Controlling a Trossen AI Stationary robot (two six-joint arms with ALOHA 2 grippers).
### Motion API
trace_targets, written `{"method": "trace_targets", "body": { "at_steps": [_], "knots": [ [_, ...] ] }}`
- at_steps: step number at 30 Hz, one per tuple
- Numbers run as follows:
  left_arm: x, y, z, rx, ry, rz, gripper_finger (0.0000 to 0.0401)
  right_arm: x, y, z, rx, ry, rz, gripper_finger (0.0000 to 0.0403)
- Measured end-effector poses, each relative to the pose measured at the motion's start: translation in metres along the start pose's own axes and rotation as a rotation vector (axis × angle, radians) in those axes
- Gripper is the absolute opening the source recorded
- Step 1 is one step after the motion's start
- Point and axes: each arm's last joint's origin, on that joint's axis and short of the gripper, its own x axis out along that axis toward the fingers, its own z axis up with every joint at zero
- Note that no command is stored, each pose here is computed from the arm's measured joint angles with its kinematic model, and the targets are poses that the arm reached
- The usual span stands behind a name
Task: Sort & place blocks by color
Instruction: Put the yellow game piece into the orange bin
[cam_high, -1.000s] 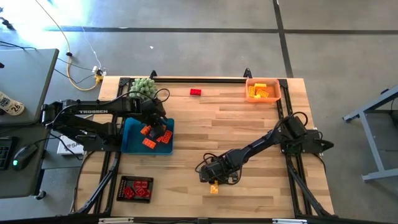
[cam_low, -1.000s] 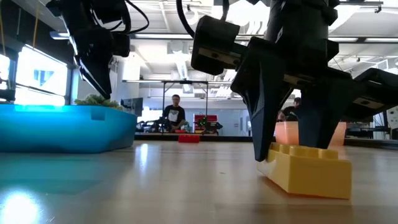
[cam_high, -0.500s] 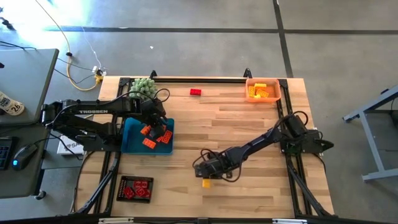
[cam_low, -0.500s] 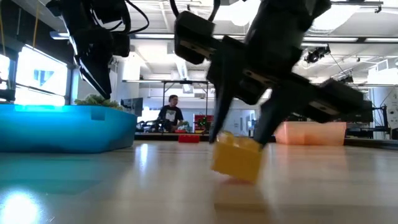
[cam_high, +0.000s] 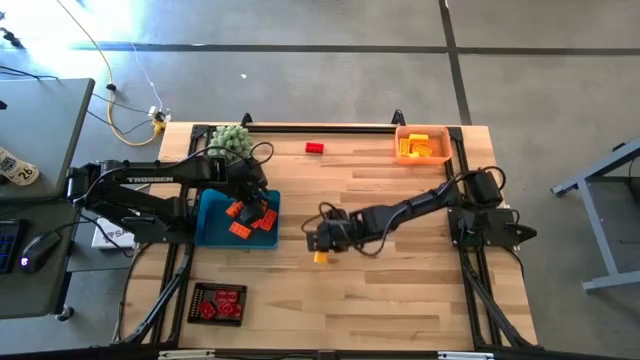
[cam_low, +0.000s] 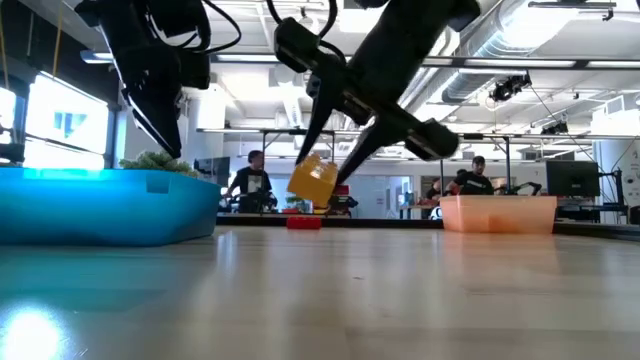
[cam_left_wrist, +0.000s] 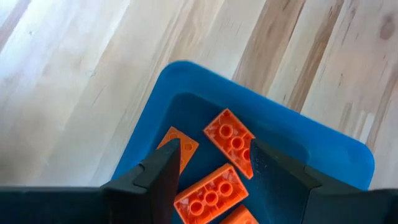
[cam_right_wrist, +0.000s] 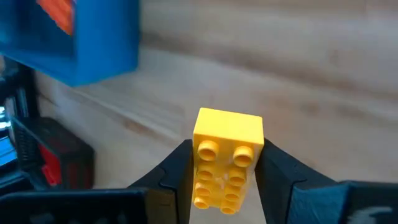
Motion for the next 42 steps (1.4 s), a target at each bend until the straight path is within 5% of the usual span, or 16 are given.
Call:
{"method": "trace_targets", "body": {
  "at_steps": [19,32,42],
  "knots": [
    [-0.004,-0.005,0.026,0.074,-0.279,-0.025,0.0180,-0.099,-0.026,0.158,-0.208,-0.235,-0.107,0.0112],
    [-0.018,0.000,0.057,0.144,-0.624,0.025,0.0180,-0.170,-0.085,0.221,-0.187,-0.363,-0.374,0.0112],
    [-0.014,0.028,0.084,0.080,-0.661,0.037,0.0180,-0.192,-0.123,0.252,-0.175,-0.371,-0.562,0.0112]
  ]
}}
